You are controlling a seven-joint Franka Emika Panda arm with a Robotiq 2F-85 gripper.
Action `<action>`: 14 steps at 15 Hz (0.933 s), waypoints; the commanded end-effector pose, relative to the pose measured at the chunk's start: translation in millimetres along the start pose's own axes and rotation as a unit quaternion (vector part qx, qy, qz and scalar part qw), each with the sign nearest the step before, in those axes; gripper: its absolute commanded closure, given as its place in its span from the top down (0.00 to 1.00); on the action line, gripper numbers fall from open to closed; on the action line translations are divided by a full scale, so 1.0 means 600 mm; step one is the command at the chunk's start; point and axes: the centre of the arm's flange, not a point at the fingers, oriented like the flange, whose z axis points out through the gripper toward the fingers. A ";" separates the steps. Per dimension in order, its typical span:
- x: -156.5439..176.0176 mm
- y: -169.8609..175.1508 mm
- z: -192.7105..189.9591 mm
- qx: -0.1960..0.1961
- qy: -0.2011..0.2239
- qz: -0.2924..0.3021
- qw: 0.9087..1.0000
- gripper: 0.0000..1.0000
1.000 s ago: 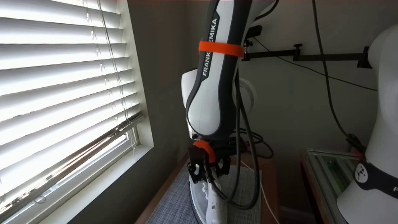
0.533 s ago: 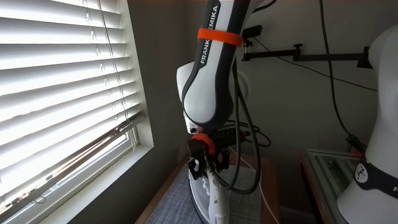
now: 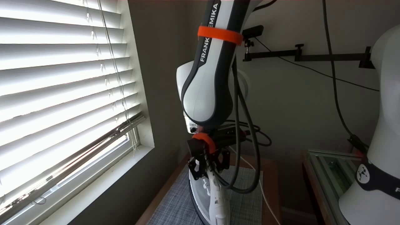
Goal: Turn the pressing iron to the left
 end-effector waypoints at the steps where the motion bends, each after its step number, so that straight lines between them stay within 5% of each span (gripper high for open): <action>1: -0.004 -0.003 0.004 -0.013 0.013 -0.028 0.999 0.02; 7: -0.017 -0.009 -0.001 -0.033 0.022 -0.127 0.991 0.02; 14: -0.013 -0.028 -0.006 -0.050 0.027 -0.238 0.970 0.02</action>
